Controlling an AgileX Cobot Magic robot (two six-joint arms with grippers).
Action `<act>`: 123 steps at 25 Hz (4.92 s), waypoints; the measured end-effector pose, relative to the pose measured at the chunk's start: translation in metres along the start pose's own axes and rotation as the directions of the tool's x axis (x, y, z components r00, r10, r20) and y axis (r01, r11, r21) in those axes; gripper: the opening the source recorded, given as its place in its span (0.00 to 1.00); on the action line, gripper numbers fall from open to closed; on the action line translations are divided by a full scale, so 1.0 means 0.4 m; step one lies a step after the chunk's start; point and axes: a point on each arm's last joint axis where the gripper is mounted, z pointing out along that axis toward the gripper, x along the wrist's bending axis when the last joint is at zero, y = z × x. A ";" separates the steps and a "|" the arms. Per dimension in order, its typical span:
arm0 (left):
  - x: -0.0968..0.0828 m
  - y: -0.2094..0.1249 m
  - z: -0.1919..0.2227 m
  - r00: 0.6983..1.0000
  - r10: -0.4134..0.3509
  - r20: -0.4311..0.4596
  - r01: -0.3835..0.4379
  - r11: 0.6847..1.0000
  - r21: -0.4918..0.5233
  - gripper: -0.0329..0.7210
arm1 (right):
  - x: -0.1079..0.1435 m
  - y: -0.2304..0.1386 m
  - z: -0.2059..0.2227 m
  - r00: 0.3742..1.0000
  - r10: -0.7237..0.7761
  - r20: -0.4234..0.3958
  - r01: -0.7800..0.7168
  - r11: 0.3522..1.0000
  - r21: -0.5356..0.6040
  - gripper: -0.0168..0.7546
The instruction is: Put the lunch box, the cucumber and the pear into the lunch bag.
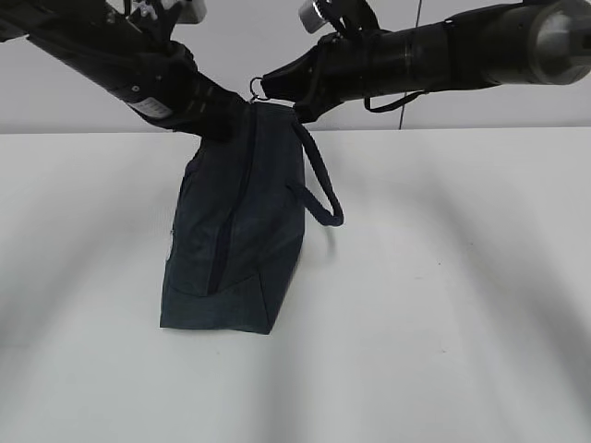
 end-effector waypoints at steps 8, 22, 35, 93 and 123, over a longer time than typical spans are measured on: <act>-0.001 -0.008 -0.001 0.999 0.035 0.004 -0.035 0.999 0.040 0.06 | -0.004 0.008 0.000 0.999 -0.045 0.013 0.045 0.999 -0.025 0.02; -0.020 -0.015 0.002 0.996 0.081 0.022 -0.082 0.994 0.070 0.06 | -0.024 0.007 -0.002 0.986 -0.133 0.101 0.134 0.991 -0.008 0.02; -0.031 -0.007 -0.042 0.994 0.112 0.017 -0.113 0.992 0.062 0.05 | -0.059 -0.027 -0.019 0.989 -0.073 0.130 0.080 0.995 -0.052 0.02; -0.057 0.015 -0.123 0.993 0.111 0.043 -0.110 0.994 -0.015 0.11 | -0.096 -0.232 -0.013 0.852 0.523 -0.028 -0.523 0.846 -0.105 0.02; -0.039 -0.025 -0.016 0.994 0.086 0.068 -0.094 0.988 0.122 0.05 | -0.093 -0.230 -0.012 0.853 0.520 -0.049 -0.522 0.846 -0.109 0.02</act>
